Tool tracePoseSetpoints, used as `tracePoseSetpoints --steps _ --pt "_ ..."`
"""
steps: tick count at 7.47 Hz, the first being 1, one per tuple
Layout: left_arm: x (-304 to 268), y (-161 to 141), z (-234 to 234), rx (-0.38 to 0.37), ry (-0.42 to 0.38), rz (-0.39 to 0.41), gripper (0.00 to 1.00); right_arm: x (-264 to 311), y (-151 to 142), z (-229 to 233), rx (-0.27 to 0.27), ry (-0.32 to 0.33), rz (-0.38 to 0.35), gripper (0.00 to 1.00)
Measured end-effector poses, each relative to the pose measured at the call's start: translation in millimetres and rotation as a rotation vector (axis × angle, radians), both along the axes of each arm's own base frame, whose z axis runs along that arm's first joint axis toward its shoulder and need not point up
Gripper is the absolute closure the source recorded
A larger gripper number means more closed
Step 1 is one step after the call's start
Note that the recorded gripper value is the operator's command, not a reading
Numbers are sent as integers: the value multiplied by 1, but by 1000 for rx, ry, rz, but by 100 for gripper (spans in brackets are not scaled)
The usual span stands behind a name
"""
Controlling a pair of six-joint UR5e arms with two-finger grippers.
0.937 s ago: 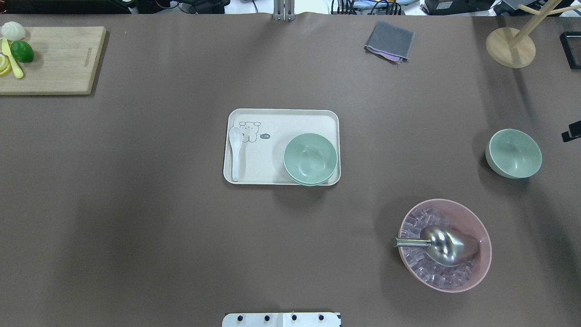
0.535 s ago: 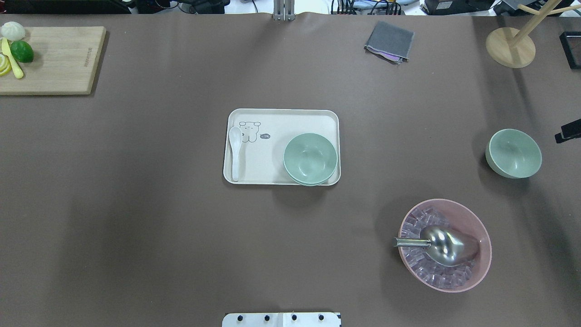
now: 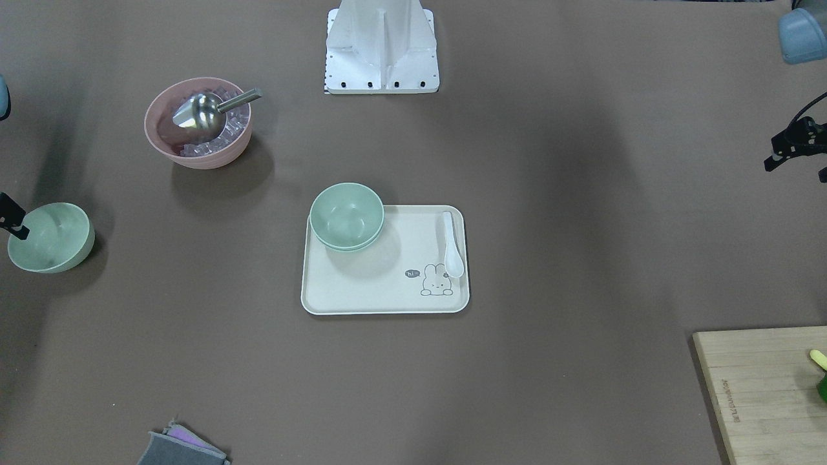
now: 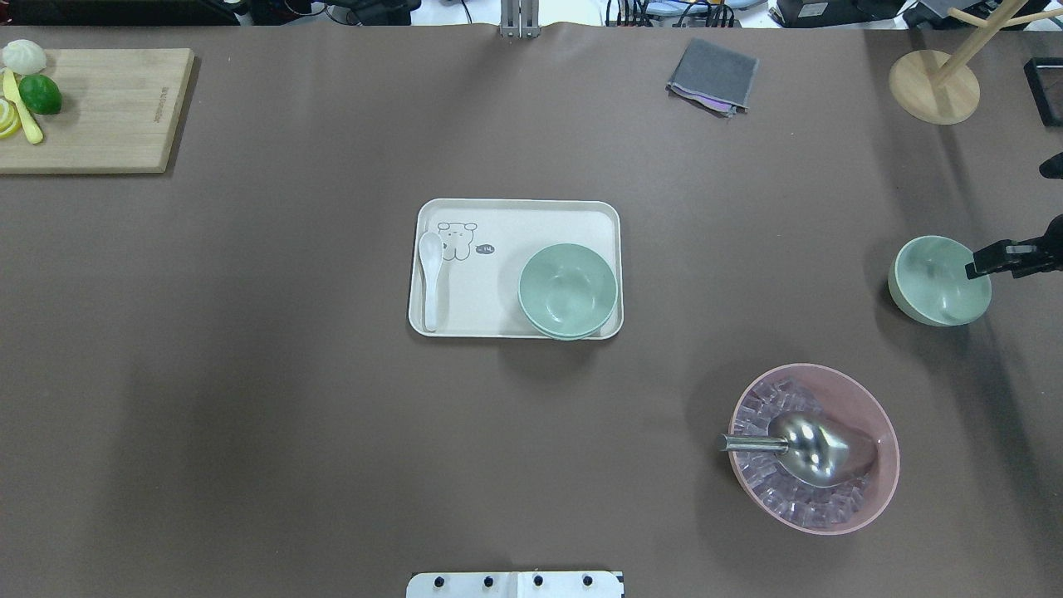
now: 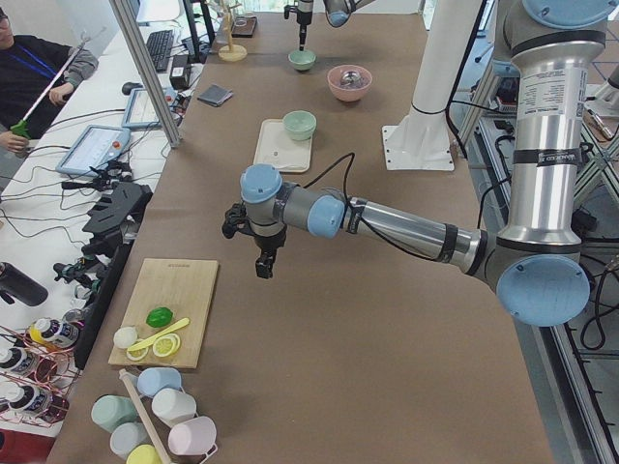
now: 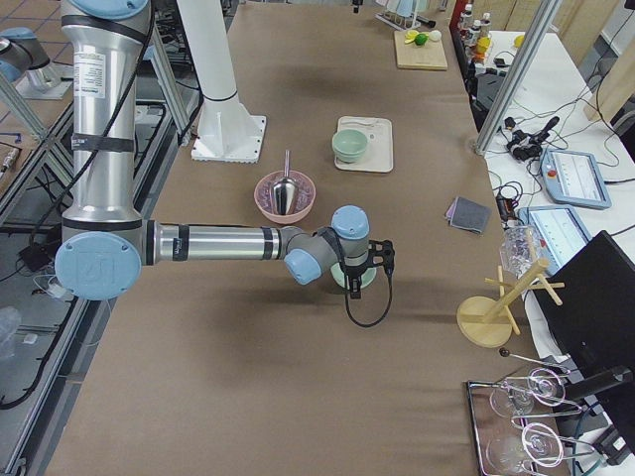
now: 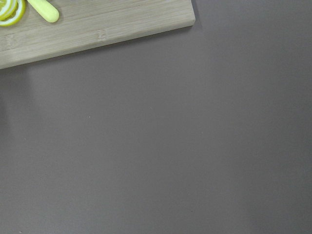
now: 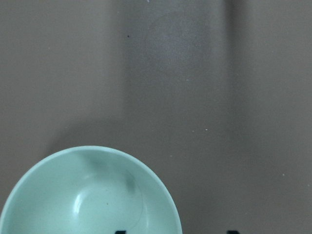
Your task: Stack green bowls together
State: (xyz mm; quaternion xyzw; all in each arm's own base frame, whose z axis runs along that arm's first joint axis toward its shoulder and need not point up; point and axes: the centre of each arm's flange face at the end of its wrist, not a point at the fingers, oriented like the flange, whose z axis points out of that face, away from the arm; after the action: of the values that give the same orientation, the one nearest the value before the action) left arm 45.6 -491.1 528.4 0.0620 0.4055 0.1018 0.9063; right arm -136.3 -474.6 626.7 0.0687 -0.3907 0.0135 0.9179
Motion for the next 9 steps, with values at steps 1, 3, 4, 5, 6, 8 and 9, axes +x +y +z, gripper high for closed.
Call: tracePoseSetpoints --steps 1,3,4,5,6,8,9 --pt "0 -1 -1 1 1 0 2 -1 1 2 0 7 1 66" --pt "1 -1 -3 4 3 0 2 -3 2 7 -6 17 0 65" --pt "1 -1 -3 3 3 -1 2 -3 3 9 -9 19 -2 65" --pt "1 -1 -2 2 3 -1 2 -5 3 10 -10 20 -4 65" --pt "1 -1 -1 0 3 -1 2 -7 3 9 -9 20 -8 65" --pt "0 0 0 -2 2 -2 2 -10 2 8 -6 18 -13 73" --pt "0 0 0 -2 2 -2 2 -11 2 7 -5 18 -14 88"
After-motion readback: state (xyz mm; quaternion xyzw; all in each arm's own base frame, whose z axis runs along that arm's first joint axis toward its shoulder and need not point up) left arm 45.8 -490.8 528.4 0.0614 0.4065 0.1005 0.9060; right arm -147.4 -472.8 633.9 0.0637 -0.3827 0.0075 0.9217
